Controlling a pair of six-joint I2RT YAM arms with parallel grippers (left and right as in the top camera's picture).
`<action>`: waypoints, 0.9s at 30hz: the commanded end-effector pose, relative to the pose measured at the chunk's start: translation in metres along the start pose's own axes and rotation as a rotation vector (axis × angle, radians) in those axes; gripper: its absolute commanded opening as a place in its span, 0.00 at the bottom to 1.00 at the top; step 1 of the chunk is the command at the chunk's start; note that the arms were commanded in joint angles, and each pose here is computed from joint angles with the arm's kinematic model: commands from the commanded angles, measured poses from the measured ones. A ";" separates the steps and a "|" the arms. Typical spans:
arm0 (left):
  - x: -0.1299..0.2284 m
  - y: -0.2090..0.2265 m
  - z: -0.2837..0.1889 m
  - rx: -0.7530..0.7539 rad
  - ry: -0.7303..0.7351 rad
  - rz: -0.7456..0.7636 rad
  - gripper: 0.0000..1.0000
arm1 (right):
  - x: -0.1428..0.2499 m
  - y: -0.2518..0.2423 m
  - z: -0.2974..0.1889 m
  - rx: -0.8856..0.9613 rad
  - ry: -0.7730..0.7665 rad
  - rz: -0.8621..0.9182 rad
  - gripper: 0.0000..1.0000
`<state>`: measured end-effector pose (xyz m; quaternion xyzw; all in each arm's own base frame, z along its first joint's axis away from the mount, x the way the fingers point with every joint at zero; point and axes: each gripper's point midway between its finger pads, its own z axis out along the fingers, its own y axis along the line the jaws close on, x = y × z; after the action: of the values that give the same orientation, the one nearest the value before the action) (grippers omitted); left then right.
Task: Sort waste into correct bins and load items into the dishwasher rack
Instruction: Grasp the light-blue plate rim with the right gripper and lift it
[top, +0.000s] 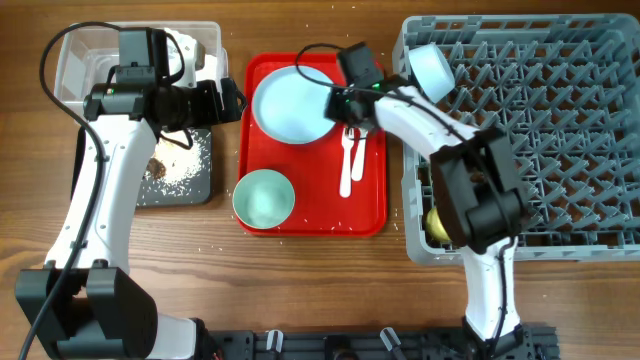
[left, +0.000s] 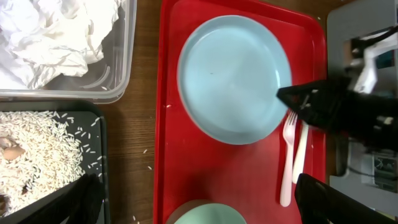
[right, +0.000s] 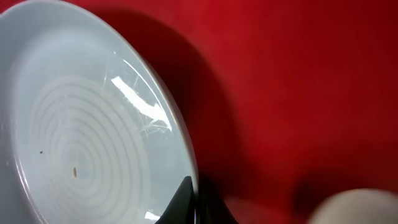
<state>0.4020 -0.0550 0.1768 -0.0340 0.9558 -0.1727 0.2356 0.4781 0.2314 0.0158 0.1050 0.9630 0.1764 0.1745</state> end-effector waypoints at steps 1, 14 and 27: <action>-0.003 0.001 -0.006 -0.006 -0.021 0.004 1.00 | -0.062 0.027 -0.096 -0.098 -0.209 -0.186 0.04; -0.004 0.001 -0.006 -0.006 -0.021 0.004 1.00 | -0.094 -0.070 -0.382 0.583 -0.753 -0.236 0.04; -0.003 0.001 -0.006 -0.006 -0.021 0.004 1.00 | -0.057 -0.155 -0.433 1.185 -0.598 -0.289 0.04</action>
<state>0.4020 -0.0550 0.1768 -0.0340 0.9558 -0.1727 0.2356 0.3494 -0.0345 0.3398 0.0965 0.8432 -0.3661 0.3817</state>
